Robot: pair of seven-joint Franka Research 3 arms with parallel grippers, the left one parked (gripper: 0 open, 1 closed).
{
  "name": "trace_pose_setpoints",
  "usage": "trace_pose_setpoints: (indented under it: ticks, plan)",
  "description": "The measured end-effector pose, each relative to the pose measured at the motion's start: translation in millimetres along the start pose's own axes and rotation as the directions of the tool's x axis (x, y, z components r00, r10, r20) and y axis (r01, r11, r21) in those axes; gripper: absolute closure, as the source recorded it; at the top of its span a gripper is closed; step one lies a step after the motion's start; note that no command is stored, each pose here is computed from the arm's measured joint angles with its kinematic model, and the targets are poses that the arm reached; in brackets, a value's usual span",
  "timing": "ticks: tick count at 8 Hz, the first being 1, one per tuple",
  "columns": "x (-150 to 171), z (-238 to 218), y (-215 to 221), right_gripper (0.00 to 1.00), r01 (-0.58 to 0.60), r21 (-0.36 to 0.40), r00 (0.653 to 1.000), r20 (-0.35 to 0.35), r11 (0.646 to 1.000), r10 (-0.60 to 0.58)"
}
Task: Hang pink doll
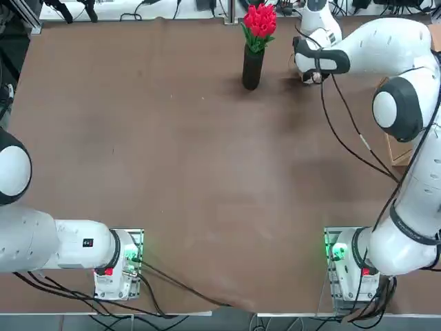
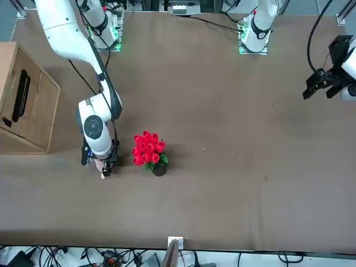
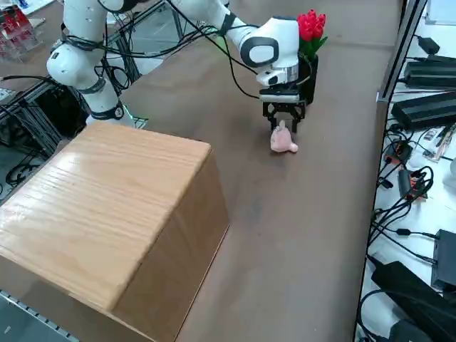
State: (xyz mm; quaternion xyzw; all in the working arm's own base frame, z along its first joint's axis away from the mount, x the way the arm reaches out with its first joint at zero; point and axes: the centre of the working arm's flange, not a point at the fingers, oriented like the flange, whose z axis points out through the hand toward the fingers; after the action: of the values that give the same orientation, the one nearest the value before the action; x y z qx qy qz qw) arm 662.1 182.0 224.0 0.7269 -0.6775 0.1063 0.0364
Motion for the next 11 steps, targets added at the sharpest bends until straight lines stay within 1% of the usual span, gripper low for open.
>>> trace_pose_setpoints:
  ticks: [2,3,4,5,6,7,8,9,10,11]
  plan:
    - [-1.7,3.6,0.9,0.57,0.002,-0.003,1.0,0.0,1.0,-0.002]
    - [-3.1,3.6,1.2,0.75,0.002,-0.003,1.0,0.001,1.0,-0.002]
    - [-3.6,3.5,1.7,0.89,-0.007,-0.008,1.0,-0.002,1.0,0.007]
    - [-2.1,2.5,2.1,0.92,-0.031,-0.024,0.999,-0.012,0.999,0.031]
    - [3.0,-5.3,0.4,0.92,-0.052,-0.042,0.998,-0.028,0.998,0.051]
    - [14.9,-25.2,-4.0,0.92,-0.077,-0.054,0.996,-0.048,0.996,0.075]
    - [38.3,-56.7,-8.9,0.92,-0.116,-0.059,0.991,-0.071,0.992,0.111]
    - [72.9,-93.3,-12.3,0.92,-0.171,-0.056,0.983,-0.081,0.984,0.166]
    - [117.5,-127.2,-12.0,0.92,-0.223,-0.06,0.973,-0.074,0.973,0.218]
    - [165.8,-154.4,-6.3,0.92,-0.24,-0.082,0.97,-0.052,0.967,0.237]
